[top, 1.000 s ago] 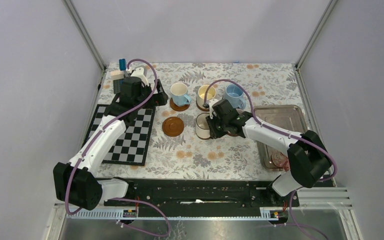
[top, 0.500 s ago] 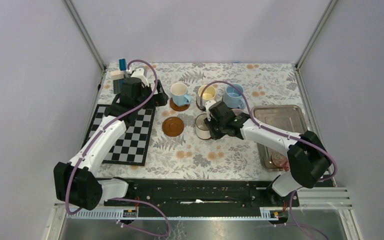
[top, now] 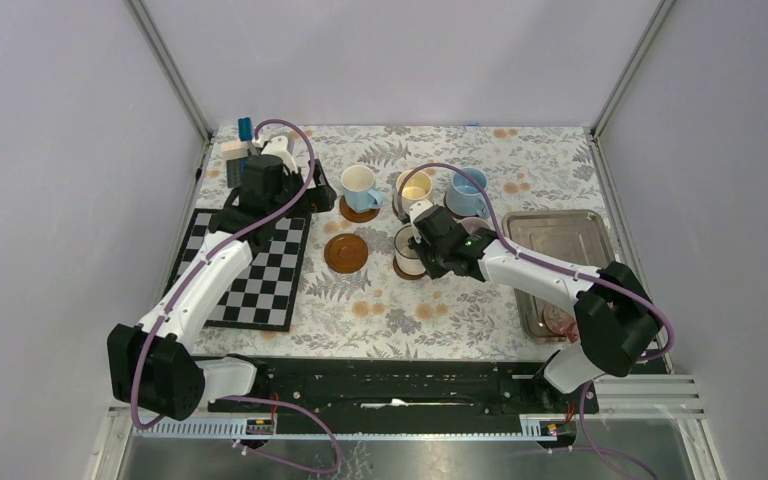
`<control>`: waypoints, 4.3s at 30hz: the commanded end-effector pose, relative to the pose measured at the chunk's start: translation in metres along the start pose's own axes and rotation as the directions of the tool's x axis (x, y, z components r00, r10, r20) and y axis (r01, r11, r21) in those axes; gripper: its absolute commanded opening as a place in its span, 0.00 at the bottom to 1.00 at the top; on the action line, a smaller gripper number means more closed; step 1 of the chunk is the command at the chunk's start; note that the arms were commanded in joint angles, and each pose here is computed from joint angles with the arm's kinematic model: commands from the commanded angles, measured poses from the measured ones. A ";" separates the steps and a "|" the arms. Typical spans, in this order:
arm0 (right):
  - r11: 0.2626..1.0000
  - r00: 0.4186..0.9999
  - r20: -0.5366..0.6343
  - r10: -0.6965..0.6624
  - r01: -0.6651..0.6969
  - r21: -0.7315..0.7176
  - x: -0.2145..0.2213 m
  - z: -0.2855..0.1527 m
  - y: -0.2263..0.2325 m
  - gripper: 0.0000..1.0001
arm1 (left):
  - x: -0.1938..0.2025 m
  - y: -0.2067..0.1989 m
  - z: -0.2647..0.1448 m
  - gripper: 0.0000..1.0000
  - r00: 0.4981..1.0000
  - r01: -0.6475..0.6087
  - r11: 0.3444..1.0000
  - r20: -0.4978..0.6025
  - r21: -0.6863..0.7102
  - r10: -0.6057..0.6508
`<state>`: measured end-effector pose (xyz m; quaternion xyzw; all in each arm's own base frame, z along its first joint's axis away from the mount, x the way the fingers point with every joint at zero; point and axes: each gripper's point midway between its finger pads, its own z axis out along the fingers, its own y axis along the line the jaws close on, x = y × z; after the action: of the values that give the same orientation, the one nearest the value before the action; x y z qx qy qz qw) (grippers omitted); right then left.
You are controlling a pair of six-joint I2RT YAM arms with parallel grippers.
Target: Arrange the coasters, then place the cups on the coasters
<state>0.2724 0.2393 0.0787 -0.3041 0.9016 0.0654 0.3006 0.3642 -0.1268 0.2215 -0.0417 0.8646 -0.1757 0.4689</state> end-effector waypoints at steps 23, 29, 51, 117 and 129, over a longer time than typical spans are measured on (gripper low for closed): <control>0.998 0.999 -0.002 0.041 -0.041 -0.043 -0.005 -0.008 0.010 0.46 | -0.017 -0.007 -0.007 0.99 0.997 0.008 0.999 0.072 0.044 -0.011; 0.994 0.995 0.086 0.044 -0.035 -0.099 -0.030 -0.031 0.017 0.83 | -0.018 -0.008 -0.008 0.99 0.997 0.004 0.999 0.072 0.044 -0.007; 0.924 0.932 -0.116 0.345 -0.358 -0.132 0.049 -0.201 -0.188 1.00 | -0.013 -0.016 -0.003 0.99 0.998 -0.060 0.993 0.020 0.099 0.058; 0.870 0.860 -0.146 0.489 -0.469 0.154 0.230 -0.128 -0.183 0.91 | 0.001 -0.012 0.004 0.99 0.999 -0.037 0.994 -0.002 0.105 0.038; 0.840 0.841 -0.069 0.537 -0.524 0.141 0.223 -0.102 -0.200 0.89 | 0.003 -0.010 0.010 0.99 0.999 -0.031 0.995 -0.014 0.100 0.033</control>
<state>0.1908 -0.0689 0.0611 -0.0441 0.9670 0.0591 0.2440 0.3588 -0.1406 0.2075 0.0017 0.8724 -0.2096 0.4416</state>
